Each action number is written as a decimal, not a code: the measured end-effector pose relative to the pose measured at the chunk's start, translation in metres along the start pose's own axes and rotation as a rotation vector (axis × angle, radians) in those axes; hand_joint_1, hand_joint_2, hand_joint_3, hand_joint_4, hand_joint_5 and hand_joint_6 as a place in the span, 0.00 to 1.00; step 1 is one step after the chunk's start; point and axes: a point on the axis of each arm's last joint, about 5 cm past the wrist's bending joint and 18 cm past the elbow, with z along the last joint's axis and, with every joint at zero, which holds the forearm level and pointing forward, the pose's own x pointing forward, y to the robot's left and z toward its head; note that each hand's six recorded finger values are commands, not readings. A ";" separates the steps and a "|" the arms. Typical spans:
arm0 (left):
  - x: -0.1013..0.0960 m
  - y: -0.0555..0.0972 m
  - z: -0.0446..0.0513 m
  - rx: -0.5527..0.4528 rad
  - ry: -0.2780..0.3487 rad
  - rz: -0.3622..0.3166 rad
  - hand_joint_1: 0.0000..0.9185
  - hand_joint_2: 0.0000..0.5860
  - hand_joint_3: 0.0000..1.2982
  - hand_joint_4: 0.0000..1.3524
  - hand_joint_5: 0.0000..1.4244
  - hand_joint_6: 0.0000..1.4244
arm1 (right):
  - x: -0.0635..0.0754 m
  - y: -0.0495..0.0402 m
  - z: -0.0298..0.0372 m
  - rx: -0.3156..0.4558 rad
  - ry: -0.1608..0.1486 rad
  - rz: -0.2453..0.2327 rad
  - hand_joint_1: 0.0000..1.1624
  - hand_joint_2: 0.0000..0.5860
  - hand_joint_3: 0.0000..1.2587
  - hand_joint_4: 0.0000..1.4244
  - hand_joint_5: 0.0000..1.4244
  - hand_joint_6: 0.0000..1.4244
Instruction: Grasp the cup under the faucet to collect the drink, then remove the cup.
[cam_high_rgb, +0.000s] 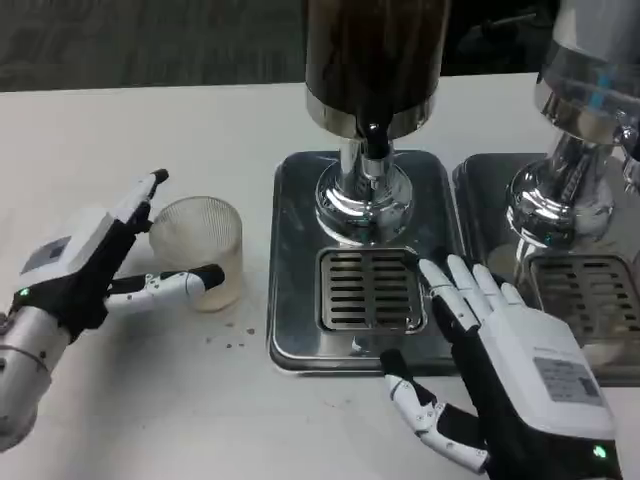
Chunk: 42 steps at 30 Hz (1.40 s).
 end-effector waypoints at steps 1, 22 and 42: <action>0.000 0.000 0.0005 -0.001 -0.001 -0.003 0.18 0.00 0.00 0.01 0.17 0.18 | 0.000 0.0004 0.0003 0.002 0.000 0.002 0.33 0.79 0.07 0.00 0.00 0.00; 0.008 -0.008 0.0083 0.001 -0.007 -0.031 0.35 0.11 0.03 0.13 0.29 0.35 | -0.007 0.0016 0.0014 0.028 0.038 0.001 0.33 0.79 0.08 0.00 0.00 0.00; -0.002 -0.025 0.0075 -0.047 0.008 0.124 0.35 0.21 0.54 0.60 0.74 0.95 | -0.010 0.0016 0.0017 0.054 0.052 -0.005 0.33 0.79 0.08 0.01 0.00 0.00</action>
